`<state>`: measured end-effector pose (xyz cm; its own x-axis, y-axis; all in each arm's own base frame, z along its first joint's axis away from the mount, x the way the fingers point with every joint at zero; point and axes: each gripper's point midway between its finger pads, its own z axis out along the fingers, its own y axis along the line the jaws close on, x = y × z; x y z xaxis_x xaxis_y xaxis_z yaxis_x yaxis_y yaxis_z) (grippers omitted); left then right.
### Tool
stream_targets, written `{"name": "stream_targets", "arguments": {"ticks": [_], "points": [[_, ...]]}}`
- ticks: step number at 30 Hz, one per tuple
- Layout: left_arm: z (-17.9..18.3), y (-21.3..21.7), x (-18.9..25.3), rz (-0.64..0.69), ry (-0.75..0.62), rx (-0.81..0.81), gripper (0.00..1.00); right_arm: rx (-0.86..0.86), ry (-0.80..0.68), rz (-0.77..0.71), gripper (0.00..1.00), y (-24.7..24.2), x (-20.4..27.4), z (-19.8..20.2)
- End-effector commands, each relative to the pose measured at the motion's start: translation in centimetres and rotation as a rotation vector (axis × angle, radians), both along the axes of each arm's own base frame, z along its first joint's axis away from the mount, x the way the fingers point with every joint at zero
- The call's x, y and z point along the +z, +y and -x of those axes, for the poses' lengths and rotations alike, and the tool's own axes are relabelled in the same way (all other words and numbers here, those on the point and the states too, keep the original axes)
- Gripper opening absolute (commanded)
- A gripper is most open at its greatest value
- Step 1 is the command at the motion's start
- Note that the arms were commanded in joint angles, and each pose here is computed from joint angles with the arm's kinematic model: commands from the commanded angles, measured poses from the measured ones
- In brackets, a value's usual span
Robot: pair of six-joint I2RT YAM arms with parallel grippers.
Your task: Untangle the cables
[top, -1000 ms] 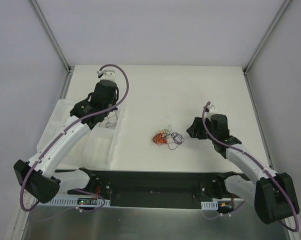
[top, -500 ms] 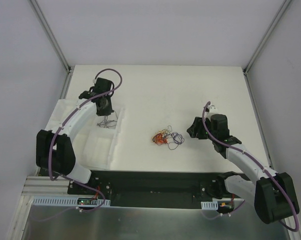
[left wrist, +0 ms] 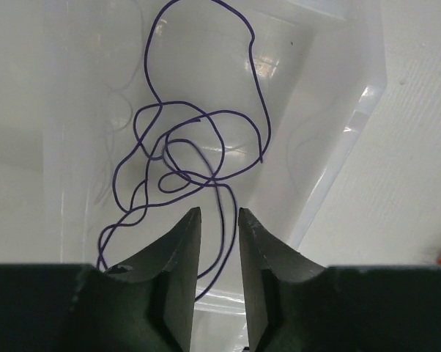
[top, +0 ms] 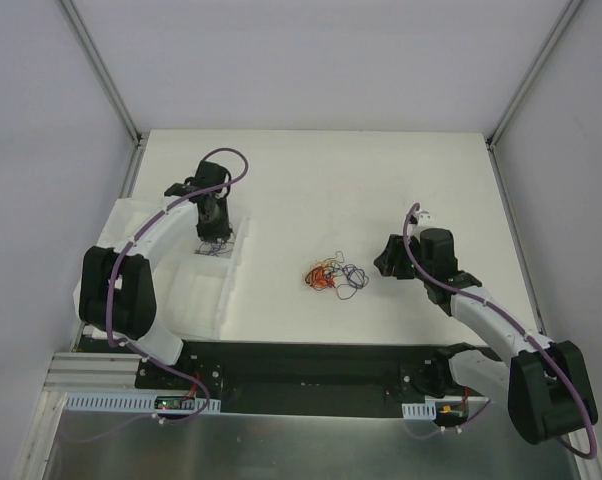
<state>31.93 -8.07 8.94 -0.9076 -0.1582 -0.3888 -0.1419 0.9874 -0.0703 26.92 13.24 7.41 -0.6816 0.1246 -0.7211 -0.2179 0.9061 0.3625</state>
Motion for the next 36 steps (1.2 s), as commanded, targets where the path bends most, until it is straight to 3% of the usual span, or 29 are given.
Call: {"name": "stream_targets", "arguments": {"ticks": [1, 4, 7, 10, 12, 14, 17, 21, 25, 36], "points": [[-0.4, 0.8, 2.9, -0.012, -0.082, 0.006, 0.35, 0.003, -0.041, 0.003, 0.57, 0.0, 0.9, -0.8], [-0.6, 1.2, 4.7, -0.017, -0.163, 0.001, 0.53, 0.006, -0.040, -0.003, 0.57, 0.1, 1.0, -0.8], [-0.5, 0.8, 6.4, 0.024, -0.263, -0.016, 0.62, 0.013, -0.038, -0.009, 0.57, 0.3, 1.1, -0.8], [-0.2, -1.3, 8.0, 0.134, -0.368, -0.094, 0.63, 0.027, -0.028, -0.024, 0.57, 0.7, 0.9, -0.7], [0.5, -5.1, 9.1, 0.280, -0.412, -0.228, 0.61, 0.049, -0.020, -0.044, 0.57, 1.2, 0.7, -0.7], [2.2, -9.7, 10.1, 0.425, -0.397, -0.360, 0.60, 0.077, -0.013, -0.075, 0.57, 2.0, 0.8, -0.7], [5.4, -16.6, 9.8, 0.539, -0.302, -0.545, 0.57, 0.122, -0.010, -0.118, 0.57, 3.1, 1.1, -0.5], [7.9, -23.0, 7.4, 0.520, -0.209, -0.697, 0.49, 0.165, -0.020, -0.159, 0.57, 4.2, 1.5, -0.1], [8.0, -26.2, 4.7, 0.487, -0.131, -0.740, 0.38, 0.238, -0.010, -0.202, 0.57, 6.1, 1.7, 0.4], [6.8, -27.3, -0.3, 0.409, -0.003, -0.679, 0.44, 0.246, 0.081, -0.151, 0.52, 6.9, -0.1, 0.7]]}}
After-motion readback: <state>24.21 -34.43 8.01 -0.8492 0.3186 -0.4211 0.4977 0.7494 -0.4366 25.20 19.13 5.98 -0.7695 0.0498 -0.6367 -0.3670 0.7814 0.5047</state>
